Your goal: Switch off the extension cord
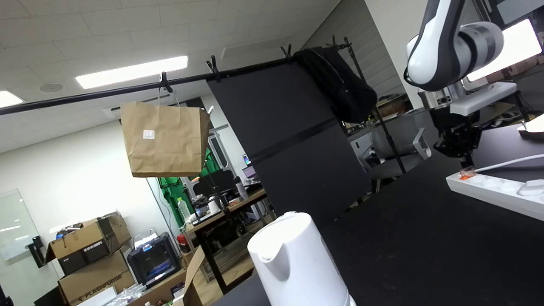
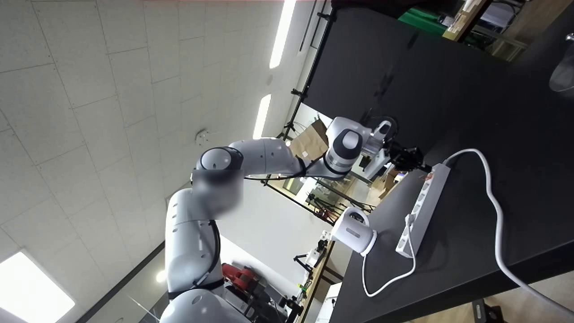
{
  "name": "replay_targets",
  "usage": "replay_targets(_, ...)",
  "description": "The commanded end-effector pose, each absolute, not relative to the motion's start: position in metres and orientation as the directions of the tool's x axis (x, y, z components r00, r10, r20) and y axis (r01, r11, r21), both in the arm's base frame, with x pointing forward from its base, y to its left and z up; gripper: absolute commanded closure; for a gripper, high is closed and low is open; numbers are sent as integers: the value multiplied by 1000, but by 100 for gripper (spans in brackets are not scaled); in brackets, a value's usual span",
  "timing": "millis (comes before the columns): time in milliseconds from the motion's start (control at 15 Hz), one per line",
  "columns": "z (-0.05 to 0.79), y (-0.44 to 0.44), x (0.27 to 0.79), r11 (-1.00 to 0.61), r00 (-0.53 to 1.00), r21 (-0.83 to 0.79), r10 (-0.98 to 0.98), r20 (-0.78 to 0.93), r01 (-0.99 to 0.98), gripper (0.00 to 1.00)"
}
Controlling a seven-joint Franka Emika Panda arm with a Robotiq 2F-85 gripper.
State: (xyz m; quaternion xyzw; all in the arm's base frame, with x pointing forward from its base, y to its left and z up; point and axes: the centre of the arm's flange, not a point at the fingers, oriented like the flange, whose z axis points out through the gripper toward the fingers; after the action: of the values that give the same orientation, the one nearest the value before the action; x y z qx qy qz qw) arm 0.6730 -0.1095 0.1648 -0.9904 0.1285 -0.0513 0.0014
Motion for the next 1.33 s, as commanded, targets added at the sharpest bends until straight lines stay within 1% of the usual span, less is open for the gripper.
replay_targets(0,164,-108,679,-966,962,-16,-257,95,-257,100)
replay_targets(1267,148,-103,679,-972,964,-48,-236,119,-231,100)
